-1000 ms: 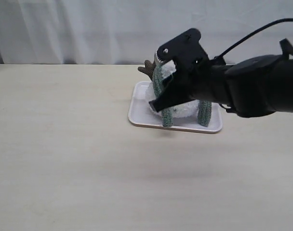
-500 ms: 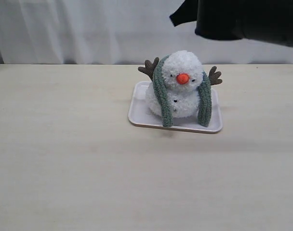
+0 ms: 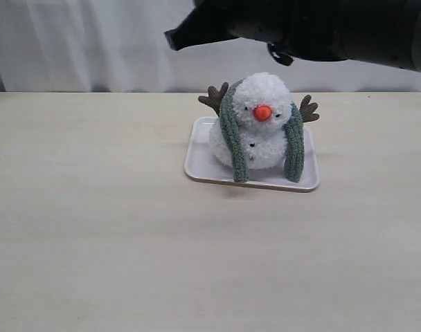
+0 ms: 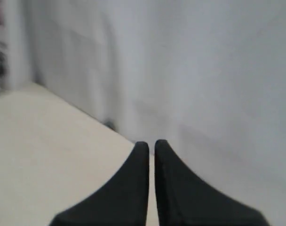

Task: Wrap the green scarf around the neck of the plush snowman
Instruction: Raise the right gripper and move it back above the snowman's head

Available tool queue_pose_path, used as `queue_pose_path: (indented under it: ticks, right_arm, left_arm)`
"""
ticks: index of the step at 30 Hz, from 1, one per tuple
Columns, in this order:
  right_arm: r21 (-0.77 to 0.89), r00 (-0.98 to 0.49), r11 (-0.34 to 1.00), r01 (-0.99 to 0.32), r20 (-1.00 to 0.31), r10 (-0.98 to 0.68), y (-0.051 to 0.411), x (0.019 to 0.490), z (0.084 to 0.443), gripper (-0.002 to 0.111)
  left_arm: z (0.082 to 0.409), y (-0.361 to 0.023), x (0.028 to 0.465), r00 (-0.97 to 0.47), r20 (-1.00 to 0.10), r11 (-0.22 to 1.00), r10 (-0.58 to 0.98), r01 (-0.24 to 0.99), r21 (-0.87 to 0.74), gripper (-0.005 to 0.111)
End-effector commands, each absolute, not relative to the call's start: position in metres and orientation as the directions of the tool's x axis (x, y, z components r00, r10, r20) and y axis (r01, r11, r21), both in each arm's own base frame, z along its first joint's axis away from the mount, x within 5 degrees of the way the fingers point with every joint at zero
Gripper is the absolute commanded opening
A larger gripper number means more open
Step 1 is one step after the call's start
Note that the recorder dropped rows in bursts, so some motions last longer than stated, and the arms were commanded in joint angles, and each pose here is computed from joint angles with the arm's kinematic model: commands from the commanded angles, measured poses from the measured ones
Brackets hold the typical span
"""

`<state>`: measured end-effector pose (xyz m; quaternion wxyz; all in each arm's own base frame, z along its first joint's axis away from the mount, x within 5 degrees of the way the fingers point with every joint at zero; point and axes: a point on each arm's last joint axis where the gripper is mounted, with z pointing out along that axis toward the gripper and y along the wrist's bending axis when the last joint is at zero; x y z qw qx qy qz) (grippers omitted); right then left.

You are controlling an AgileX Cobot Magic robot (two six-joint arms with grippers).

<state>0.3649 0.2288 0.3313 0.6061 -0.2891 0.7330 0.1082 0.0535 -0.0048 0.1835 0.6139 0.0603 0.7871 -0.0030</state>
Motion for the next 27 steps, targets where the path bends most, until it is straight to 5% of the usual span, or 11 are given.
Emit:
queue_pose_path:
  ticks: [1,3,7,13,27]
  right_arm:
    - [0.022,-0.155,0.581,-0.814,-0.971,-0.182,0.234,0.353,0.339,0.004]
    - [0.04,-0.25,0.538,-0.842,-0.913,-0.323,0.228,0.354,0.339,0.004]
    - [-0.082,-0.455,0.743,-0.664,-0.744,-0.489,0.205,0.367,0.341,0.004]
    - [-0.251,-0.651,0.891,-0.377,-0.612,-0.448,0.187,0.379,0.356,0.004]
    - [-0.231,-0.716,0.904,-0.36,-0.553,-0.426,0.227,0.453,0.285,0.004]
  left_arm:
    - [0.184,-0.005,0.054,-0.227,-0.97,0.994,0.082,0.093,0.062,0.0]
    - [0.184,-0.005,0.054,-0.227,-0.97,0.994,0.082,0.093,0.062,0.0]
    - [0.184,-0.005,0.054,-0.227,-0.97,0.994,0.082,0.093,0.062,0.0]
    - [0.184,-0.005,0.054,-0.227,-0.97,0.994,0.082,0.093,0.062,0.0]
    - [0.184,-0.005,0.054,-0.227,-0.97,0.994,0.082,0.093,0.062,0.0]
